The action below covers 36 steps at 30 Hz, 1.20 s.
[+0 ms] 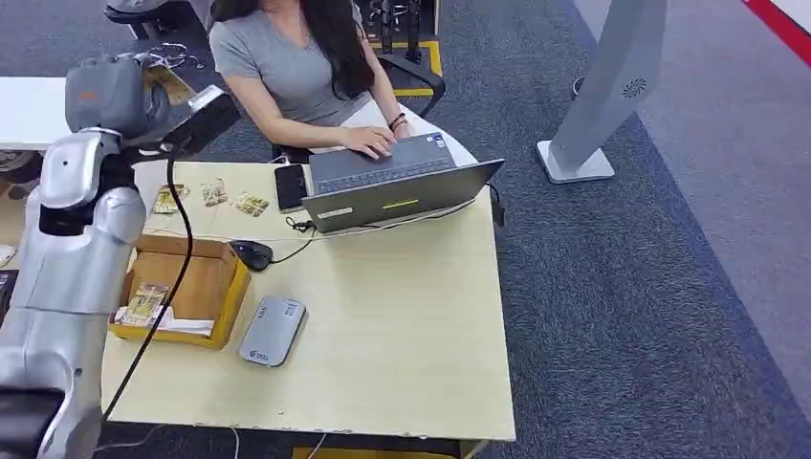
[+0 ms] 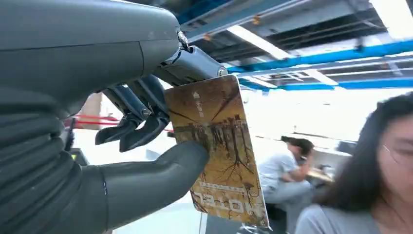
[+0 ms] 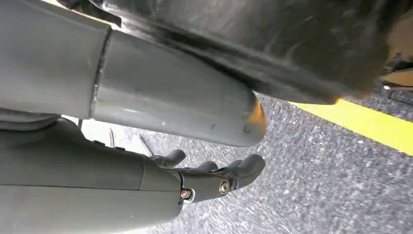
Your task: Pass the card to the sensor for recognition and then transmit it.
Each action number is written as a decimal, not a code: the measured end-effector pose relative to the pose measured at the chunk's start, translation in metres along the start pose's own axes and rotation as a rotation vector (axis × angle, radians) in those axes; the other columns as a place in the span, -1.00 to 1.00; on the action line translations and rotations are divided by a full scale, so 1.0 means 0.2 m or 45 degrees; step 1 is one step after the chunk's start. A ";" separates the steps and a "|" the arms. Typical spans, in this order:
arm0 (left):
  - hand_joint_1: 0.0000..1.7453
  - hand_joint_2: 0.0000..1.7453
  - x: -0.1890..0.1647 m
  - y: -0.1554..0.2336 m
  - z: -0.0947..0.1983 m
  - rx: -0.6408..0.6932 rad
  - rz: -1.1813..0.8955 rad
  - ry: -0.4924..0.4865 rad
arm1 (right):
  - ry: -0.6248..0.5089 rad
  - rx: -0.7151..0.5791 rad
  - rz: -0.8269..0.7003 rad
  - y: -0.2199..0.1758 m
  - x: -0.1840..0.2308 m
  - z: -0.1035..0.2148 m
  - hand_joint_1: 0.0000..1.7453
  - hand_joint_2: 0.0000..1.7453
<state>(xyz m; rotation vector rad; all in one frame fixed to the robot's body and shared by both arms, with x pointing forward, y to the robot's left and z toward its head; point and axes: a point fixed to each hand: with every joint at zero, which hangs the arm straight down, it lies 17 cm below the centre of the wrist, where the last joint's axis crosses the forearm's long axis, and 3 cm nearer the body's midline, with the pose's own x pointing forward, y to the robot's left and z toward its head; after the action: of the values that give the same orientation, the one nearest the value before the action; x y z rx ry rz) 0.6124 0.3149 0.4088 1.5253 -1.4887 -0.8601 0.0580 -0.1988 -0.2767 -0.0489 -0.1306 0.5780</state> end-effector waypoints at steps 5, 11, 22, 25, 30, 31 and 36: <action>1.00 1.00 0.06 -0.03 -0.12 -0.026 0.001 0.027 | -0.010 -0.001 0.028 -0.01 0.02 0.00 -1.00 -1.00; 1.00 1.00 0.10 -0.10 -0.14 -0.079 -0.001 0.022 | -0.011 -0.002 0.033 -0.01 0.02 0.00 -1.00 -1.00; 1.00 1.00 0.10 -0.19 -0.14 -0.084 -0.025 0.009 | -0.011 -0.007 0.062 -0.01 0.02 0.00 -1.00 -1.00; 1.00 1.00 0.08 -0.24 -0.14 -0.100 -0.034 0.010 | -0.012 -0.008 0.067 -0.01 0.02 0.00 -1.00 -1.00; 1.00 1.00 0.05 -0.30 -0.12 -0.139 -0.050 0.023 | -0.013 -0.008 0.070 -0.02 0.02 0.00 -1.00 -1.00; 1.00 1.00 0.04 -0.31 -0.12 -0.143 -0.051 0.025 | -0.013 -0.008 0.071 -0.02 0.02 0.00 -1.00 -1.00; 1.00 1.00 0.03 -0.34 -0.11 -0.157 -0.056 0.030 | -0.013 -0.009 0.072 -0.02 0.02 0.00 -1.00 -1.00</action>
<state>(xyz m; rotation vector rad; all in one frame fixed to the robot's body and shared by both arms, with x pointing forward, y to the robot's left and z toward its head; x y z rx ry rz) 0.6615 0.3081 0.3583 1.4765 -1.3642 -0.9393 0.0629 -0.1995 -0.2763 -0.0563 -0.1412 0.6344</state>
